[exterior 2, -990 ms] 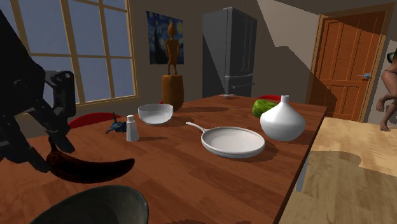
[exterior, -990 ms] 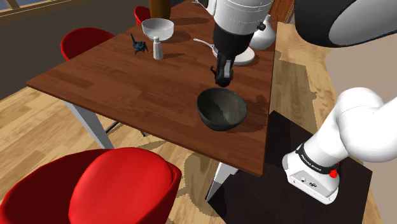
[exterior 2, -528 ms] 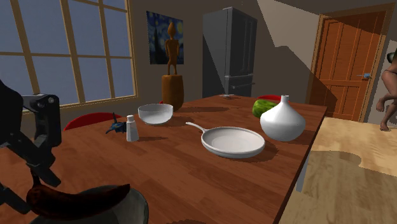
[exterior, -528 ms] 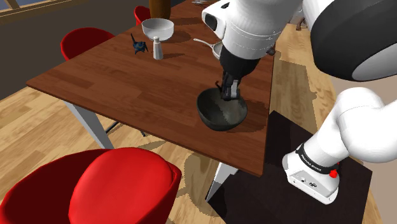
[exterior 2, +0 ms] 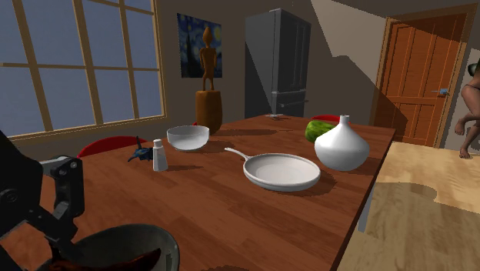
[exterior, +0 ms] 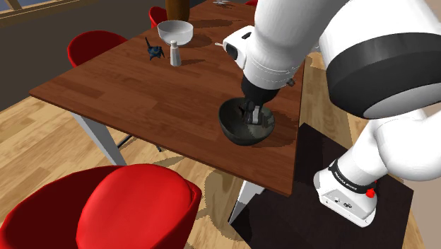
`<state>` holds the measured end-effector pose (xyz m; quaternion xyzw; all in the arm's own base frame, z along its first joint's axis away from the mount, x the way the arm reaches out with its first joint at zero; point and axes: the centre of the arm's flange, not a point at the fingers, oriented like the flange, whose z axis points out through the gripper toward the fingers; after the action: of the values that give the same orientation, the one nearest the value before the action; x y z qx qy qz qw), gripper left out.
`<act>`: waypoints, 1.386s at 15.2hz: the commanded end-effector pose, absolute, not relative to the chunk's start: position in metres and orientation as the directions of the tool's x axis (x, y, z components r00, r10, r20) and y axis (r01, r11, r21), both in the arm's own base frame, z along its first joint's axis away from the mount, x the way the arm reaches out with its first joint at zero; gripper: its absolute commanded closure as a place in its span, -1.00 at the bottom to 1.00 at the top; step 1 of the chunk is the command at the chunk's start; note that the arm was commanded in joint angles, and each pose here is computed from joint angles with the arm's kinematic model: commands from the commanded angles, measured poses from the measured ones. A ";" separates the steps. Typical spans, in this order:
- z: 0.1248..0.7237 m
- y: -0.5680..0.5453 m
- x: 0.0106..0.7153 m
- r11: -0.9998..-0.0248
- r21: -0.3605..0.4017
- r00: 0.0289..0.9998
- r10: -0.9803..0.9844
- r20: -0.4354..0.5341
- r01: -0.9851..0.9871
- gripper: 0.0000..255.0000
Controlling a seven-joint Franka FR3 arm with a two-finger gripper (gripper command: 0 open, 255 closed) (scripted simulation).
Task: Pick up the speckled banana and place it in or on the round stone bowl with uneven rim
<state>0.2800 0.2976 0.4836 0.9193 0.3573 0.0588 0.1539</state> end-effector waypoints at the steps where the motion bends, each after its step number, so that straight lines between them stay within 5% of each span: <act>1: 0.473 0.298 0.281 -0.697 0.325 0.738 0.675 -0.001 0.639 1.00; 10: 0.466 0.298 0.281 -0.697 0.325 0.738 0.675 -0.001 0.639 1.00; 11: 0.466 0.298 0.281 -0.697 0.325 0.738 0.675 -0.001 0.639 -1.00; 21: 0.514 0.310 0.270 -0.697 0.325 0.738 0.675 -0.001 0.639 -1.00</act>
<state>0.2725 0.3085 0.5075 0.9193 0.3574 0.0597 0.1535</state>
